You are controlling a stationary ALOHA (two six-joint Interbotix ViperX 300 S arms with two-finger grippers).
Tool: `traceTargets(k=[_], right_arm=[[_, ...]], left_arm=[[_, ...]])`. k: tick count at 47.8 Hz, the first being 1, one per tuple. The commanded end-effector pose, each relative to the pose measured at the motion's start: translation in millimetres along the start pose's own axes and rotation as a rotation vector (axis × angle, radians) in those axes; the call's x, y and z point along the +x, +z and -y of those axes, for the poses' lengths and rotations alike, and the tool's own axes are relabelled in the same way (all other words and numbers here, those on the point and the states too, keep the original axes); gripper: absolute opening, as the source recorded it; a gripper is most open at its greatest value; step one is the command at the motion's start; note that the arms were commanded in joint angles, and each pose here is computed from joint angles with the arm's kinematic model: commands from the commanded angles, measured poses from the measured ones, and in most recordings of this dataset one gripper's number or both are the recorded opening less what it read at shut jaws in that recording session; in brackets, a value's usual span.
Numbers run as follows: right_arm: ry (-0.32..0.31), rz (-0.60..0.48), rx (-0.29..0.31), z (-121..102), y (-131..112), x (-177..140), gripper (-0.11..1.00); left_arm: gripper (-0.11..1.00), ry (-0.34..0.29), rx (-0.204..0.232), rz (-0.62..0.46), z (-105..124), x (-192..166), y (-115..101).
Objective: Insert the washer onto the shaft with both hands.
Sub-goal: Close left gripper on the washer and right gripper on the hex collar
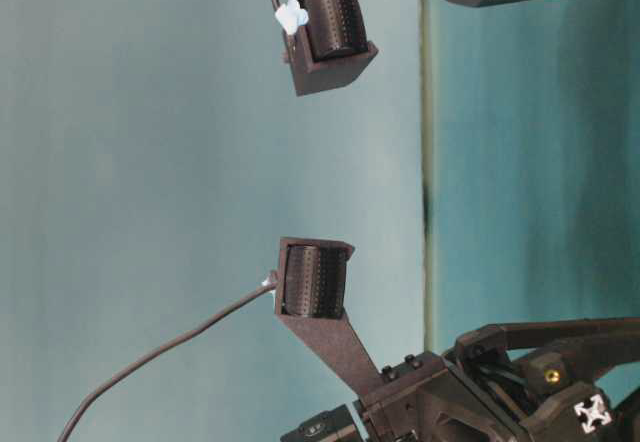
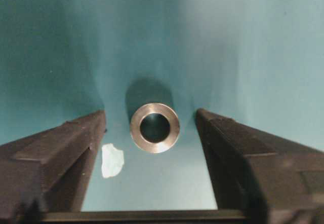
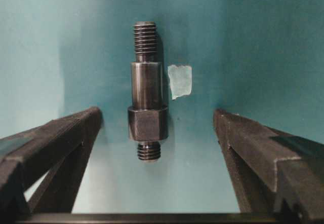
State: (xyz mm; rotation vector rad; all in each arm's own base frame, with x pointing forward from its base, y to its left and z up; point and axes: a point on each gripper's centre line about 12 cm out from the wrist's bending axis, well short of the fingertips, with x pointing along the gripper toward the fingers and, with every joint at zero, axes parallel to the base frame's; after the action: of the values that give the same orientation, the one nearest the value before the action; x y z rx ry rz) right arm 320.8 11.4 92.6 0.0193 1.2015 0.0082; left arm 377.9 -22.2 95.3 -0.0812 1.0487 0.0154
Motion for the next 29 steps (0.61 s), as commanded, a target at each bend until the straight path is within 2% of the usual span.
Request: traceTargets(k=[1,10,13,17,29], right_arm=[[0.001,0.006,0.003,-0.2,2.7,0.9,0.52],[0.001,0.003,0.003,-0.2,2.7,0.8,0.14],[0.001,0.001,0.003,-0.2,2.5,1.2,0.06],[0.001,-0.002,0.003,-0.2,2.1,2.1,0.0],[0.0,-0.006,0.003,0.3,1.4,3.4,0.0]], left_arm=[[0.69,-0.004,0.001,0.009,2.2,-0.1,2.9],[0.38,-0.004,0.002,0.009,2.1,-0.5,2.6],[0.36,-0.004,0.007,0.007,2.6,-0.4,1.9],[0.36,-0.006,0.014,0.009,3.8,-0.9,2.1],[0.36,-0.011,0.025,0.011,7.5,-1.1,2.9]])
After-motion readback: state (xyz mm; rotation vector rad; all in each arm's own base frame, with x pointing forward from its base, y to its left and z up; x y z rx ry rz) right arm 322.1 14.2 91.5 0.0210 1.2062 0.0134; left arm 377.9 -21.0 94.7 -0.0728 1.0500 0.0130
